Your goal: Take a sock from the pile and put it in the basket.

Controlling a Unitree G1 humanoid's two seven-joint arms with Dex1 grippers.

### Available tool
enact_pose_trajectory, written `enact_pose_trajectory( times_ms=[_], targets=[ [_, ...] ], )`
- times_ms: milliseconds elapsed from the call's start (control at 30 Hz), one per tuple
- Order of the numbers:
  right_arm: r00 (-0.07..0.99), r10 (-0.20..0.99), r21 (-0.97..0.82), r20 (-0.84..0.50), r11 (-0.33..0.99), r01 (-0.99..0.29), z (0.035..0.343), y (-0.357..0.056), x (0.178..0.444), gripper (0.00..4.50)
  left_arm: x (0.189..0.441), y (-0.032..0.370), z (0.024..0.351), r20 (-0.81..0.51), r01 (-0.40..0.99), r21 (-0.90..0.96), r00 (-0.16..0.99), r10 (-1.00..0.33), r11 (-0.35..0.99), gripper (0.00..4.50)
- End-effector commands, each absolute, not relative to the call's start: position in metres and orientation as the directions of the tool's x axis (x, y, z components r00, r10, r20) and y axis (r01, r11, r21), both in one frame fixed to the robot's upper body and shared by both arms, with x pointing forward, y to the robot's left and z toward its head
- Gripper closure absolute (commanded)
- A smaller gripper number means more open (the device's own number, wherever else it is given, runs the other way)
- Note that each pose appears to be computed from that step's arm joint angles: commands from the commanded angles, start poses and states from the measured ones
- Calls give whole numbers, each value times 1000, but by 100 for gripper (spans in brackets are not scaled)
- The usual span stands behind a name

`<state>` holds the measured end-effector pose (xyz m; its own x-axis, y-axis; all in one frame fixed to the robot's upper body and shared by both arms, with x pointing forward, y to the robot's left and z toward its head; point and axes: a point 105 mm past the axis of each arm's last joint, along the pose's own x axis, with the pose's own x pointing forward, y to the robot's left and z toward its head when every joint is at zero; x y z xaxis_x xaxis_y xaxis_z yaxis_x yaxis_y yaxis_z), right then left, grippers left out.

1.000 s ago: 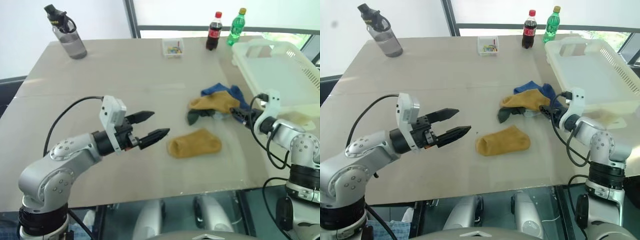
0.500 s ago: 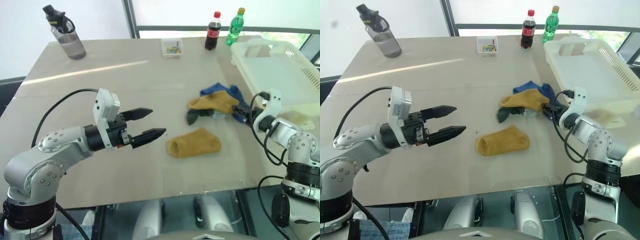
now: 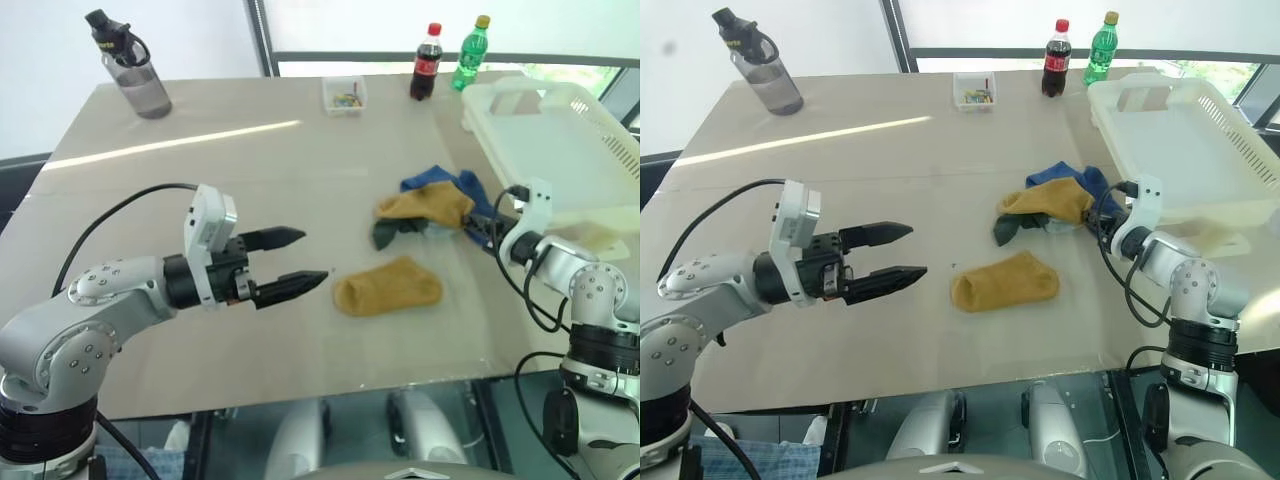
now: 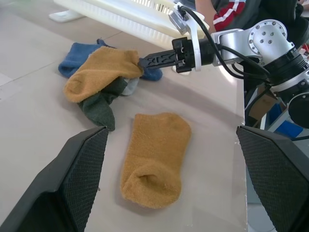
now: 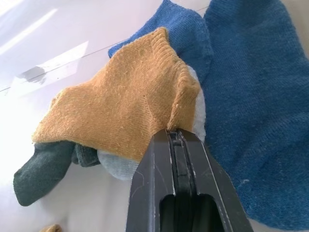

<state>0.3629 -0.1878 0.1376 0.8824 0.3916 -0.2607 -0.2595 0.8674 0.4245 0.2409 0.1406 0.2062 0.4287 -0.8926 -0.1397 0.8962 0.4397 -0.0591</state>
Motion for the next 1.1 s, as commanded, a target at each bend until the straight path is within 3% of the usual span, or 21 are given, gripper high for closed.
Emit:
enact_pose_trajectory(
  times_ms=[33,267,400,467,567,700,767,1100],
  targets=[
    [865,467,427,-182,830,-358,159,-178,353,448,239,141,213,-126,905,-29,418,-900,425,0],
    [722,688,502,-75,652,-569,180,-142,320,448,240,140,211,-128,909,-29,410,-903,417,0],
    [654,751,528,-95,594,-606,176,-133,304,448,240,140,210,-130,910,-29,406,-905,413,0],
    [680,724,535,-120,624,-570,170,-139,307,448,241,139,210,-131,911,-29,404,-905,411,0],
    [792,585,503,-174,744,-440,161,-163,329,448,241,139,209,-131,911,-30,403,-906,410,0],
    [840,510,502,-185,784,-365,158,-179,341,322,240,140,209,-132,911,-31,404,-905,411,0],
    [858,473,497,-202,804,-326,154,-183,345,235,240,142,209,-135,909,-30,408,-903,415,0],
    [903,364,489,-229,845,-216,146,-195,364,235,238,141,208,-138,909,-29,409,-902,416,0]
  ],
)
